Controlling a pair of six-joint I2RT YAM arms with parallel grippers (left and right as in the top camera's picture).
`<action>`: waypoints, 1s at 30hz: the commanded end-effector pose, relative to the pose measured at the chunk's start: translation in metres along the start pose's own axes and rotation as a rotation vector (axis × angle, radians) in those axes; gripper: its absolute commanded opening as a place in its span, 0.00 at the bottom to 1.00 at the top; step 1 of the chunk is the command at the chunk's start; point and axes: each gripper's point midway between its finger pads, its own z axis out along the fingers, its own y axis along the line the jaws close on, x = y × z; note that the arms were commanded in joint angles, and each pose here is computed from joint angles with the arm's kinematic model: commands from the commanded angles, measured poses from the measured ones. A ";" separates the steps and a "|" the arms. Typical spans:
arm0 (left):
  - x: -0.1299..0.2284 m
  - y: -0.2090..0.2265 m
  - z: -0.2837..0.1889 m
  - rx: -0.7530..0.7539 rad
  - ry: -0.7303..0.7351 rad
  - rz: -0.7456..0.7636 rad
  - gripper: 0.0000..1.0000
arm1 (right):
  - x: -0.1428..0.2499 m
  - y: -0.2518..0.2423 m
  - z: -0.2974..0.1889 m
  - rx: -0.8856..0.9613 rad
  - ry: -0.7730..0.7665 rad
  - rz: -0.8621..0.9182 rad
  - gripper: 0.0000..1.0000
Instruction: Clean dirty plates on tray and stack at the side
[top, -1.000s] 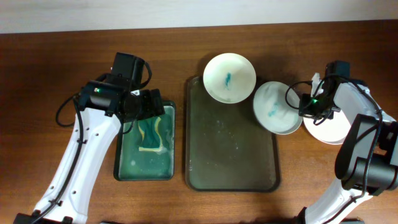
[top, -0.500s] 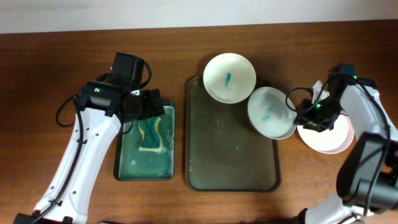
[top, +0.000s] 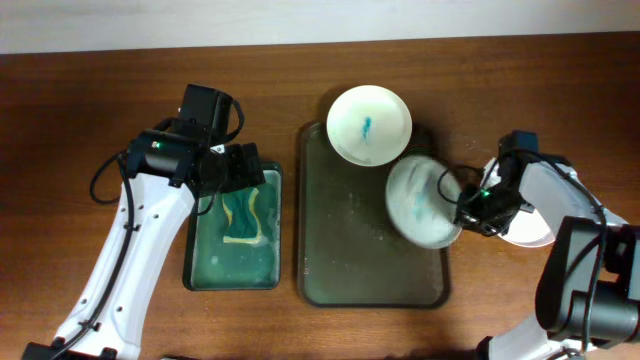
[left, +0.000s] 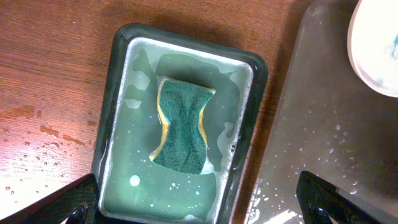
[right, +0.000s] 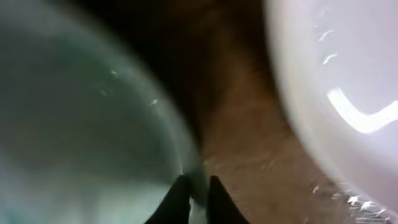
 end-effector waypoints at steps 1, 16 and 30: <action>-0.003 -0.001 -0.004 0.009 -0.011 0.004 0.99 | 0.026 0.033 0.010 0.001 0.066 -0.180 0.04; -0.003 -0.001 -0.004 0.009 -0.011 0.004 0.99 | 0.032 0.095 0.014 -0.026 -0.030 -0.496 0.42; 0.024 0.004 0.063 -0.017 0.076 0.168 0.64 | 0.105 0.059 0.006 0.012 0.259 -0.340 0.43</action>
